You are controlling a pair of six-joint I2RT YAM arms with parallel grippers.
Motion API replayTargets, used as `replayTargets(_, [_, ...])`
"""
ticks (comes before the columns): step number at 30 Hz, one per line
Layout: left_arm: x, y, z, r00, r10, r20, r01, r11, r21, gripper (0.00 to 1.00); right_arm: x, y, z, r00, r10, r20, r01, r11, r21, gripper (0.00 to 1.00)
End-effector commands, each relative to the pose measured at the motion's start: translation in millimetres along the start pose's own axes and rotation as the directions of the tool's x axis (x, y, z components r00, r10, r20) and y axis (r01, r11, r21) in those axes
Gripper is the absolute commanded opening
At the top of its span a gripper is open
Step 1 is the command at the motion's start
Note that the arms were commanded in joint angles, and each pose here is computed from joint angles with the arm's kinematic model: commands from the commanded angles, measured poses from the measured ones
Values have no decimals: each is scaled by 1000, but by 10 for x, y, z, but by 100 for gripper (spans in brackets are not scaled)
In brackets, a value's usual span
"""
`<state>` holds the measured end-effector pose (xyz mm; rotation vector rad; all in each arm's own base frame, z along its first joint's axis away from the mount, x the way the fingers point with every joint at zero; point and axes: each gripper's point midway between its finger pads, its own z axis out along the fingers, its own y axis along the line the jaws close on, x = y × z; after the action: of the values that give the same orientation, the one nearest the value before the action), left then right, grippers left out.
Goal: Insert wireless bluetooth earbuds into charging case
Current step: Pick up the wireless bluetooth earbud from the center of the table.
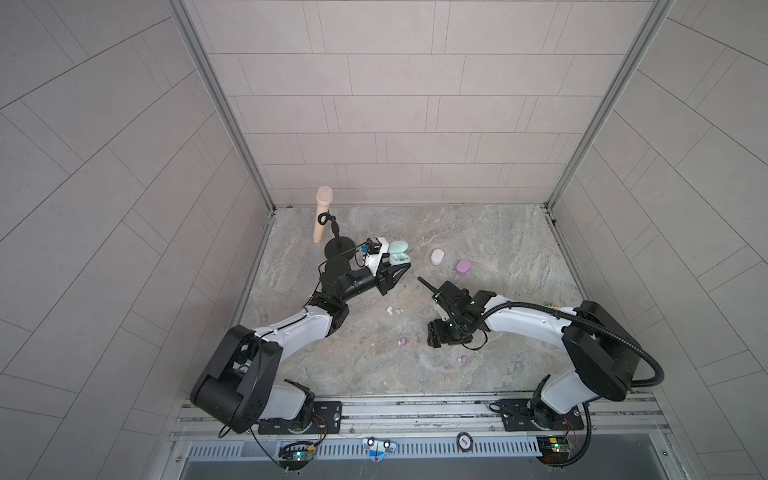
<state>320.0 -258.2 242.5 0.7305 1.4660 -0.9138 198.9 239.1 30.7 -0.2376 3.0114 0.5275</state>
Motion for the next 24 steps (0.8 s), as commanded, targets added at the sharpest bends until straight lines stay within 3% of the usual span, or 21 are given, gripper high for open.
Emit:
replayTargets(1, [-99, 2, -43, 999, 33, 25, -33, 999, -9, 0, -82, 141, -102, 999, 6, 35, -5, 999, -40, 72])
replayTargets(12, [-98, 3, -46, 999, 32, 25, -32, 999, -10, 0, -155, 288, -96, 999, -19, 41, 22, 997, -77, 72])
replayTargets(24, [-118, 37, -37, 999, 9, 32, -8, 1000, -26, 0, -170, 113, -259, 997, 8, 78, -10, 1000, 25, 71])
